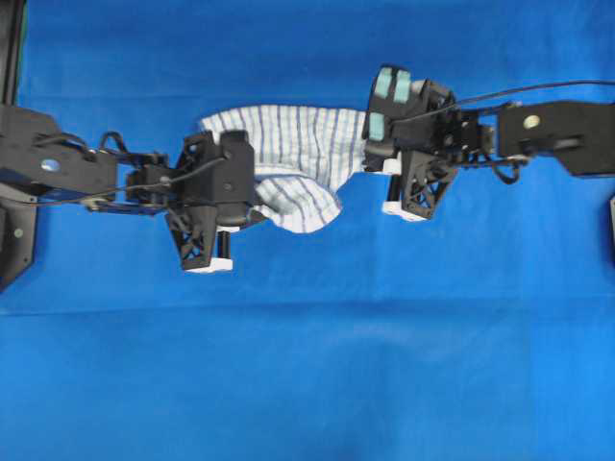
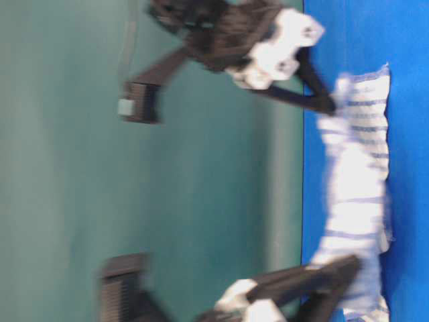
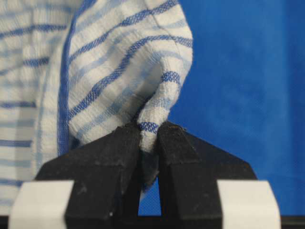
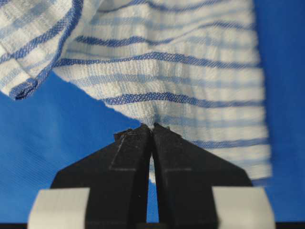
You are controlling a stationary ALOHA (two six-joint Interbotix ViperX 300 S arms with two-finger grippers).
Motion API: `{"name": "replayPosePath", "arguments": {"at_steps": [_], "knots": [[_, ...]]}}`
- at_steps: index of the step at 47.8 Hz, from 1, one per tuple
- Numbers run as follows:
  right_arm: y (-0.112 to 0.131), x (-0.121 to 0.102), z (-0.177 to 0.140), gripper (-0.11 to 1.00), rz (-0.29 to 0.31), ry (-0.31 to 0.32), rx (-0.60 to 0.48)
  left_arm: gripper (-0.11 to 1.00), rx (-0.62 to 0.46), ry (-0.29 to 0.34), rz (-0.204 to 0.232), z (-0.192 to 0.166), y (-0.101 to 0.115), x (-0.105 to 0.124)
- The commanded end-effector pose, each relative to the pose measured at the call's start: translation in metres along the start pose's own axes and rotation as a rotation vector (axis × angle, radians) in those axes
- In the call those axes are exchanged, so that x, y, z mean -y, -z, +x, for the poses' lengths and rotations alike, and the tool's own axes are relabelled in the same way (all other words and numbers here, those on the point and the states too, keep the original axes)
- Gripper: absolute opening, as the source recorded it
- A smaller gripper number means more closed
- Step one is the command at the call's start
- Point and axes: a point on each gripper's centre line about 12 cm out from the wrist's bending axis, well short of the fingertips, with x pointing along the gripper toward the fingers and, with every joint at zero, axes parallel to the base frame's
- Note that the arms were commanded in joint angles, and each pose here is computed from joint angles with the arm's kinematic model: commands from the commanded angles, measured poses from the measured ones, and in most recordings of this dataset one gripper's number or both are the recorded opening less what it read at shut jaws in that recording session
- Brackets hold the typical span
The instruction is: Lift the towel with both arms.
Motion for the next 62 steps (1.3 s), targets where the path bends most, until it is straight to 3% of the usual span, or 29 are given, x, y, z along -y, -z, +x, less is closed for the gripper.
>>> {"name": "replayPosePath", "arguments": {"at_steps": [1, 17, 28, 39, 51, 62], "knots": [[-0.030, -0.001, -0.033, 0.01, 0.006, 0.001, 0.089, 0.03, 0.097, -0.004, -0.002, -0.027, -0.031, -0.002], [-0.090, 0.002, -0.116, 0.01, 0.024, 0.031, 0.206, 0.03, 0.315, -0.022, -0.007, -0.116, -0.099, -0.008], [-0.133, 0.006, -0.168, 0.01, 0.019, 0.055, 0.286, 0.03, 0.367, -0.065, -0.016, -0.166, -0.137, -0.023], [-0.173, 0.001, -0.224, 0.01, -0.029, 0.059, 0.381, 0.03, 0.419, -0.104, -0.025, -0.214, -0.173, -0.035], [-0.199, -0.002, -0.269, 0.01, -0.049, 0.060, 0.453, 0.03, 0.478, -0.118, -0.023, -0.259, -0.206, -0.037], [-0.210, -0.006, -0.291, 0.01, -0.062, 0.048, 0.500, 0.03, 0.505, -0.119, -0.020, -0.280, -0.222, -0.037]]}}
